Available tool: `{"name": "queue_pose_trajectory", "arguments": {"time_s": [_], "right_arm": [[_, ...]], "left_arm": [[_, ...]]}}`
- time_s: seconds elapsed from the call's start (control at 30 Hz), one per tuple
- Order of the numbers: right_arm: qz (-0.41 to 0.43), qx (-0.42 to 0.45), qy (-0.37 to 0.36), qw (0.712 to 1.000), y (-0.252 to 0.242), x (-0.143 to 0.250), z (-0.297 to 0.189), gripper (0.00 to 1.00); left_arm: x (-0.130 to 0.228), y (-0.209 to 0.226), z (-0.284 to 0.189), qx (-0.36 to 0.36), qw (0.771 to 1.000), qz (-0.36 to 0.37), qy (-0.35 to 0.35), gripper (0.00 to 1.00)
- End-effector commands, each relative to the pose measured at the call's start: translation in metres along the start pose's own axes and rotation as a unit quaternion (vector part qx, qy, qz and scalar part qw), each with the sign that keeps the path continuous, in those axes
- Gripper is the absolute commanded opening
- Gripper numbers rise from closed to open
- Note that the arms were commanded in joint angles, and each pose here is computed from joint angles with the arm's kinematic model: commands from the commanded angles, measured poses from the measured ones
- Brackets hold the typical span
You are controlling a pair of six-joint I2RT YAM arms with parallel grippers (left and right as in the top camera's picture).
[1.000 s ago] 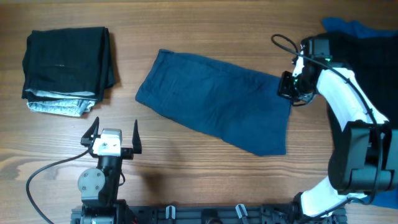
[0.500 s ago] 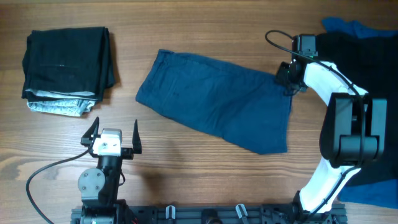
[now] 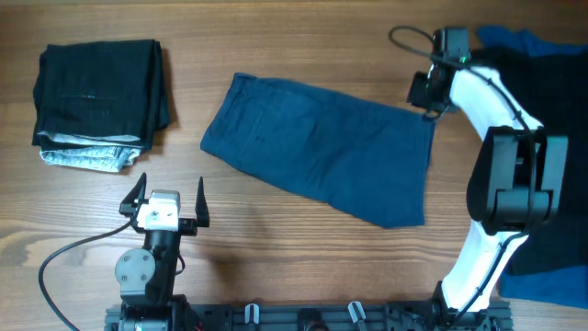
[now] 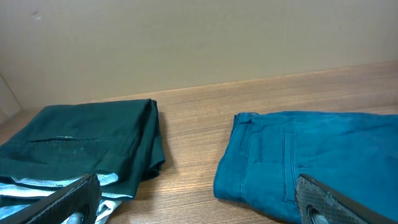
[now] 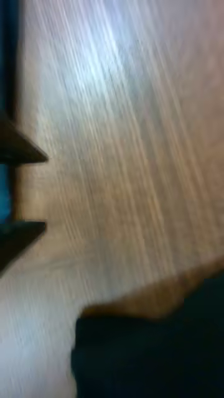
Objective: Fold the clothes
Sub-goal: 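Grasp the left edge of the shorts with the left gripper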
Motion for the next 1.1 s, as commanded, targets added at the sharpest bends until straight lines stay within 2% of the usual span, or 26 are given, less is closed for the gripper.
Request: {"name": "queue_pose_trajectory", "arguments": {"time_s": [0.0,0.2,0.33,0.43,0.5,0.6,0.73,0.77,0.83,0.93,1.07], "right_arm": [[-0.001,-0.005,-0.013,1.000,0.003,-0.022,-0.055,0.43],[0.010,-0.043,0.097,0.994,0.005,0.027,-0.075,0.46],[-0.002,-0.035,0.121,0.992,0.001,0.039,-0.077,0.48],[-0.004,-0.028,0.137,0.990,-0.003,0.046,-0.079,0.49],[-0.004,-0.027,0.141,0.990,-0.003,0.048,-0.079,0.49],[-0.004,-0.026,0.143,0.989,-0.004,0.048,-0.079,0.51],[-0.004,-0.026,0.142,0.990,-0.004,0.048,-0.079,0.56],[-0.004,-0.027,0.141,0.990,-0.004,0.048,-0.079,0.59],[-0.004,-0.027,0.141,0.990,-0.003,0.047,-0.079,0.65],[-0.004,-0.027,0.140,0.990,-0.003,0.047,-0.079,0.69],[-0.006,-0.015,0.138,0.990,-0.008,0.047,-0.078,0.70]], "left_arm": [[0.002,-0.003,0.000,0.008,1.000,0.008,-0.001,1.00],[0.002,-0.003,0.000,0.008,1.000,0.008,-0.001,1.00],[-0.002,-0.006,0.000,0.018,1.000,0.008,-0.011,1.00],[-0.029,-0.025,-0.005,0.082,0.994,0.003,-0.065,1.00],[-0.056,-0.019,-0.011,0.080,0.993,-0.034,-0.084,1.00],[-0.086,-0.012,-0.017,0.082,0.993,-0.037,-0.072,1.00],[-0.116,-0.004,0.002,0.103,0.993,-0.052,0.032,1.00],[-0.120,-0.003,0.013,0.111,0.989,-0.056,0.076,1.00],[-0.117,-0.002,0.048,0.138,0.966,-0.059,0.209,1.00],[-0.089,-0.005,0.107,0.170,0.926,-0.048,0.334,1.00],[-0.035,-0.028,0.155,0.208,0.893,-0.087,0.390,0.99]]}}
Point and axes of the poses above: each gripper's point midway between its finger pads, its own z axis out along the fingers, its own y axis along the line the jaws close on, x = y × z, the point moved 1 cm from there along -z, back along the fingers, and after that the axes turned 7 degrees about z, right-handed, at the moved point
